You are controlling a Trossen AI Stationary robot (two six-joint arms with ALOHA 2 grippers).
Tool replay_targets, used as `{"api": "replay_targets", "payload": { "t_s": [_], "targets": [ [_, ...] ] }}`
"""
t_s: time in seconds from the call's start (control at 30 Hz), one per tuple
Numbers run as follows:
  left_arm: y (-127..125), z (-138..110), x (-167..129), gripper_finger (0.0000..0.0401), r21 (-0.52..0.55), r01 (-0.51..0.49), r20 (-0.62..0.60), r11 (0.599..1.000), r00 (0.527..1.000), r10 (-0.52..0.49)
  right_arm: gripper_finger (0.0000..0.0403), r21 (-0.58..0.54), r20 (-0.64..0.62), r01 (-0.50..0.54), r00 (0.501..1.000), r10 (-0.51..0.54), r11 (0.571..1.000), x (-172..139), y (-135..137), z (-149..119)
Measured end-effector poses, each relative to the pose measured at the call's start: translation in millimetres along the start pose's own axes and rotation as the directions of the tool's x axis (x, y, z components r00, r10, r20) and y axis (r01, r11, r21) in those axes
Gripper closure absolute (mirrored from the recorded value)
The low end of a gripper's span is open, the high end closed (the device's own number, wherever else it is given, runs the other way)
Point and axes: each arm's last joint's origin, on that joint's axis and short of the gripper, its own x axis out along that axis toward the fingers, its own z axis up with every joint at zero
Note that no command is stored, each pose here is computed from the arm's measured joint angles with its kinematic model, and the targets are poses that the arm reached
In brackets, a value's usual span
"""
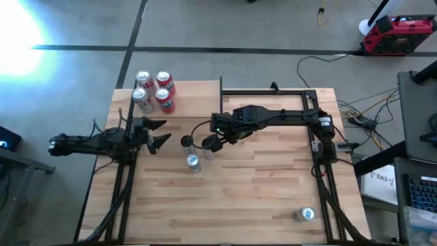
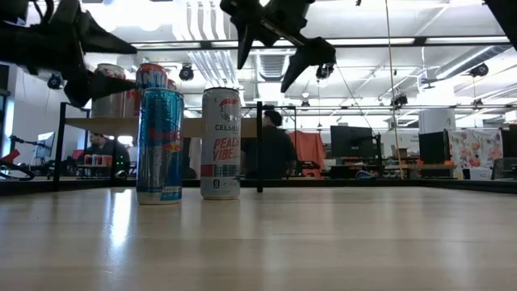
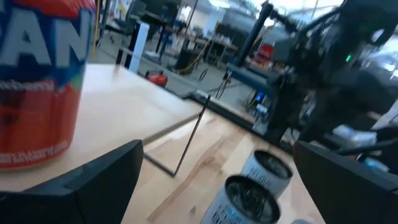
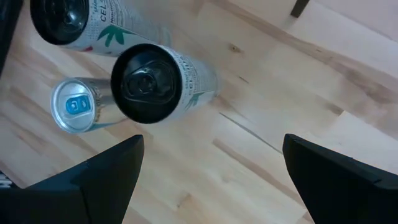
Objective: Place canned beverage on shelf
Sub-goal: Put the right white pink soda can on the shelf
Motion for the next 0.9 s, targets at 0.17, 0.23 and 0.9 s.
{"api": "replay_targets", "payload": {
  "t_s": [0.17,0.23,0.9],
  "targets": [
    [1.2,5.2,-5.8,0.0003,-0.030,0.022,0.052,0.999,0.998,-0.021,0.0034,0.024,0.002,-0.001,1.000,0.001,1.000,1.9,0.6,0.4],
    [1.7,7.1,-8.0,0.0003,-0.041,0.031,0.072,0.999,0.997,-0.028,0.0035,0.030,0.004,-0.004,1.000,0.004,1.000,1.5,0.9,0.7],
    [2.1,9.1,-10.3,0.0003,-0.052,0.041,0.094,0.998,0.995,-0.036,0.0035,-0.016,0.038,-0.057,0.998,0.057,0.998,5.9,7.7,4.1]
  ]
}}
